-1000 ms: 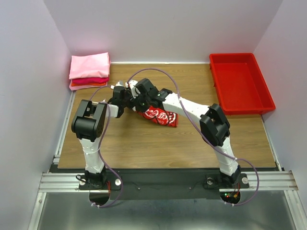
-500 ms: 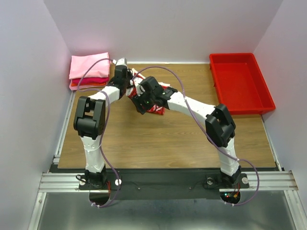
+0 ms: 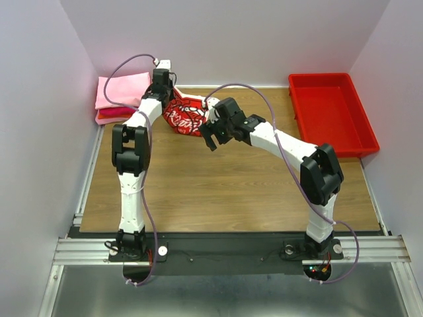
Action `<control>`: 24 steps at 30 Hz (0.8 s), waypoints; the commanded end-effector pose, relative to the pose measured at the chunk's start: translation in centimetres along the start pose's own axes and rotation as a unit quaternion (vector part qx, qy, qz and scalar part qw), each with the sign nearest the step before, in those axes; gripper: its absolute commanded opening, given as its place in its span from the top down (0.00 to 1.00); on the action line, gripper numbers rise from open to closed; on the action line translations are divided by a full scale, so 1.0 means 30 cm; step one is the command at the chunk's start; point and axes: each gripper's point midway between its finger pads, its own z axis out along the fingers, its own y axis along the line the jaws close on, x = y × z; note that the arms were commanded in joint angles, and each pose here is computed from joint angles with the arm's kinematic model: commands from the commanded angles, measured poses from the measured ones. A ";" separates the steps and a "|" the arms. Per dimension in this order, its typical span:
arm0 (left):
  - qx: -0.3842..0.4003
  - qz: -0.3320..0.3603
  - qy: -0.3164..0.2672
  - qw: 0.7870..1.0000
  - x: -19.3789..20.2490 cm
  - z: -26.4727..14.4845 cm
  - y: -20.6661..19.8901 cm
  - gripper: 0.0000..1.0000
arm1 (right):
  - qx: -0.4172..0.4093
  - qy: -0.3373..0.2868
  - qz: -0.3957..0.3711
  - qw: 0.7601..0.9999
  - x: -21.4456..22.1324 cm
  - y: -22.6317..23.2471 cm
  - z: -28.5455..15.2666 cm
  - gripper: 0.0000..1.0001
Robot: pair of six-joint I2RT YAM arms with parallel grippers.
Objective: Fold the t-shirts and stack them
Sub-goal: Neatly place the folded tshirt to the corner
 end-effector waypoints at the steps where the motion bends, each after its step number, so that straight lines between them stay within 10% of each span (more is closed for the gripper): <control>1: -0.028 0.045 -0.071 0.996 -0.265 -0.049 0.103 1.00 | 0.008 -0.041 -0.007 0.999 -0.076 -0.010 -0.067 0.00; 24: -0.051 0.091 -0.213 0.971 -0.726 -0.261 0.163 1.00 | 0.003 -0.033 -0.001 0.999 -0.054 -0.007 -0.053 0.00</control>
